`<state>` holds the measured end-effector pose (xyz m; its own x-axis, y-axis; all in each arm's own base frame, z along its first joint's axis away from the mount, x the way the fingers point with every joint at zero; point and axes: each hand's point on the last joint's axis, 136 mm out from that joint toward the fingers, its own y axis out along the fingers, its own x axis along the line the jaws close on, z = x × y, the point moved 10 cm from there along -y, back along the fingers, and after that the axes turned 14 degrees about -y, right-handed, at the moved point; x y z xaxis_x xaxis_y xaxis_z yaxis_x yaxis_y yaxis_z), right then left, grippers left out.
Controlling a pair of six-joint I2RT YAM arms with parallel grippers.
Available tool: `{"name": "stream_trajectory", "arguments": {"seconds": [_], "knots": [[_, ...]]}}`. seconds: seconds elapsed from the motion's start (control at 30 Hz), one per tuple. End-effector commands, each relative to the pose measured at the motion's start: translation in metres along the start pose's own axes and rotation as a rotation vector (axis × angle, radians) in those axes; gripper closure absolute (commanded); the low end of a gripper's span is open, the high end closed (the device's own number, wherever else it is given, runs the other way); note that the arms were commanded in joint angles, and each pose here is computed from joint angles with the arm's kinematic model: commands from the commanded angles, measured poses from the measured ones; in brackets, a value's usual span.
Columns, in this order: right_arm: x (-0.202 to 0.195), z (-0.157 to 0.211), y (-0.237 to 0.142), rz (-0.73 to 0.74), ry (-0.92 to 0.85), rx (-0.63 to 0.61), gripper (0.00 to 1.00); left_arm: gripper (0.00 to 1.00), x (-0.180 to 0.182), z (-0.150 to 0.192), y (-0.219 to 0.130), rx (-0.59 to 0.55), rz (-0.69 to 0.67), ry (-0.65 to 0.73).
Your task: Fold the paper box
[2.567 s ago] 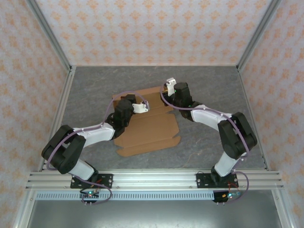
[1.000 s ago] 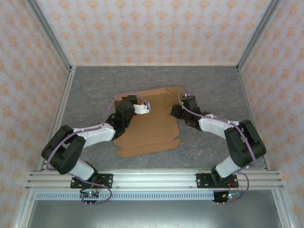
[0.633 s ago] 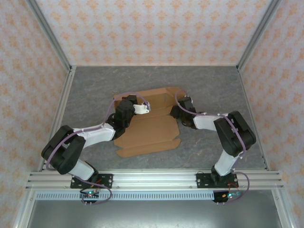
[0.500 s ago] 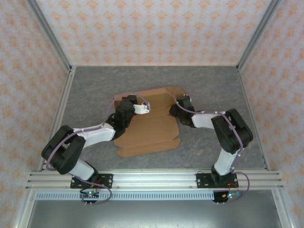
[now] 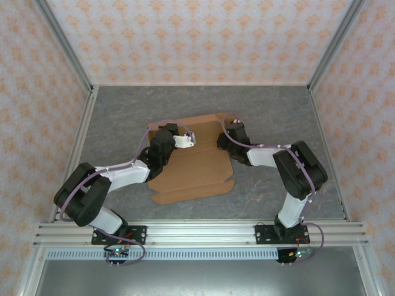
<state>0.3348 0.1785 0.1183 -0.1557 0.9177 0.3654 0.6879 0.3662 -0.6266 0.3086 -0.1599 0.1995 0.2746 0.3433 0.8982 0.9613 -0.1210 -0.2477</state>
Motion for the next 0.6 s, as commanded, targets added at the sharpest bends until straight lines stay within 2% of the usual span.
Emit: {"name": "stream_trajectory", "arguments": {"seconds": [0.0,0.37,0.57], "knots": [[0.005,0.003,0.0,-0.04,0.001,-0.023,0.84,1.0,0.006,-0.006,-0.002,0.0,-0.006,-0.024],[0.006,0.015,0.007,-0.092,0.051,-0.022,0.85,1.0,0.006,-0.006,-0.002,0.0,-0.004,-0.026],[0.011,0.017,0.009,-0.126,0.045,-0.027,0.79,1.0,0.006,-0.006,-0.002,0.002,-0.004,-0.025]]}}
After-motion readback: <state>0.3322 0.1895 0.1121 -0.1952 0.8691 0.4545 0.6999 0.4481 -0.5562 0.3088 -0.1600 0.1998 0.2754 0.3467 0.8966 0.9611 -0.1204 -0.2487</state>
